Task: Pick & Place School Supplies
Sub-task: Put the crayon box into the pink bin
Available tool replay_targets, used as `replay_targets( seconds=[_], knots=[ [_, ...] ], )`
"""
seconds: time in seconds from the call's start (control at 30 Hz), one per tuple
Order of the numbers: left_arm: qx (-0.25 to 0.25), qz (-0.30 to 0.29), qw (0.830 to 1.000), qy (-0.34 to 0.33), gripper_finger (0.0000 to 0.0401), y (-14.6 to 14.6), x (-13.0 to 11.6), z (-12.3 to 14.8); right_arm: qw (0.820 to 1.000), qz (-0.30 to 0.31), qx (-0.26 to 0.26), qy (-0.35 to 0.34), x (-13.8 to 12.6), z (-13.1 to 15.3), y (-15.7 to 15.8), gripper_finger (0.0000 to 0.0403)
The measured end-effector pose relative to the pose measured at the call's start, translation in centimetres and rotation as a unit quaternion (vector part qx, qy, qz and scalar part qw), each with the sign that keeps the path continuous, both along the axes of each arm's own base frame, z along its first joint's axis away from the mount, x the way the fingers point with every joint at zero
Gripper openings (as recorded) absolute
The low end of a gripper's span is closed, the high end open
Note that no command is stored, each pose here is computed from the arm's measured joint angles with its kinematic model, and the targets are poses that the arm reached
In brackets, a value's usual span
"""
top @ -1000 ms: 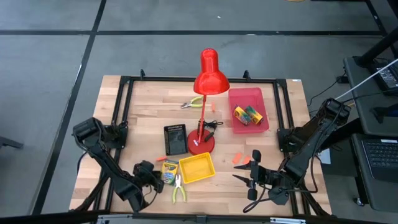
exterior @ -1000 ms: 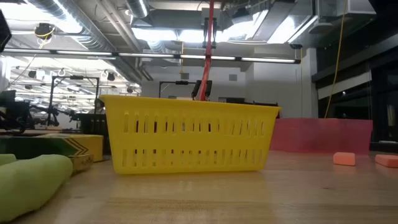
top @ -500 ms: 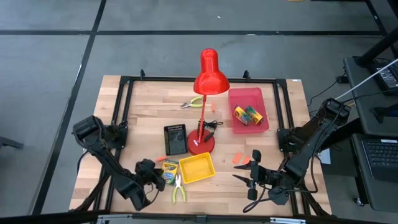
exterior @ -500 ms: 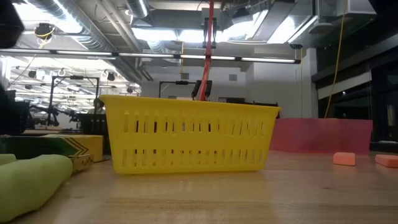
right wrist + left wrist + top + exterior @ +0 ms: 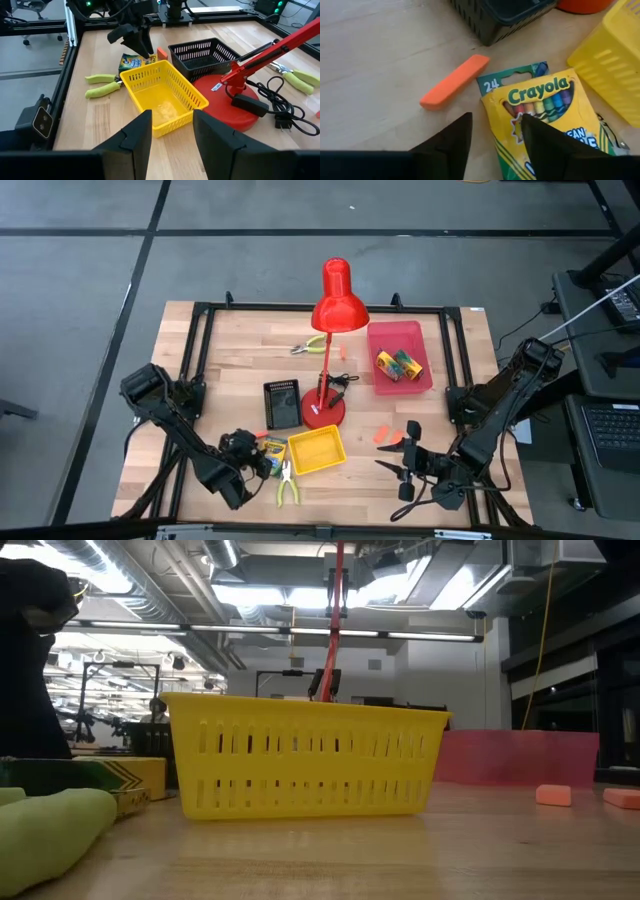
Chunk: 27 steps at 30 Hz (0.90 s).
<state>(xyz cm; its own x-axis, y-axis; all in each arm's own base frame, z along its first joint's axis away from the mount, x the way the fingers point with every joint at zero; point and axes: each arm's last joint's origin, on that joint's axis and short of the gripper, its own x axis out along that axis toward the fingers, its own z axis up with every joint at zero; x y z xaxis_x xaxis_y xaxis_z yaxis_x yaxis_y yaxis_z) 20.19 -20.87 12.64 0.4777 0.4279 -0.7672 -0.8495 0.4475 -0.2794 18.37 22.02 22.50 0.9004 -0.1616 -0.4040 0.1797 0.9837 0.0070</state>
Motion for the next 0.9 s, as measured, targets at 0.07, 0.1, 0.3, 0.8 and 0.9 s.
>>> replay_targets(
  seconds=[0.07,0.1,0.3,0.8,0.9],
  knots=[
    [-0.002,0.0,1.0,-0.004,0.0142,-0.05,0.06,0.01,1.0,0.0,0.0,0.0,0.0,0.0,0.0,0.0146],
    [-0.002,-0.001,1.0,-0.007,0.013,-0.08,0.08,0.01,1.0,0.0,0.0,0.0,0.0,0.0,0.0,0.0146],
    [0.0,-0.004,1.0,-0.013,0.0063,-0.18,0.1,0.06,1.0,0.0,0.0,0.0,0.0,0.0,0.0,0.0146],
    [0.017,-0.013,0.999,-0.04,0.0014,-0.51,-0.13,0.22,1.0,0.0,0.0,0.0,0.0,0.0,0.0,0.0146],
    [0.017,-0.012,0.999,-0.041,0.0041,-0.56,-0.21,0.22,1.0,0.0,0.0,0.0,0.0,0.0,0.0,0.0146]
  ],
)
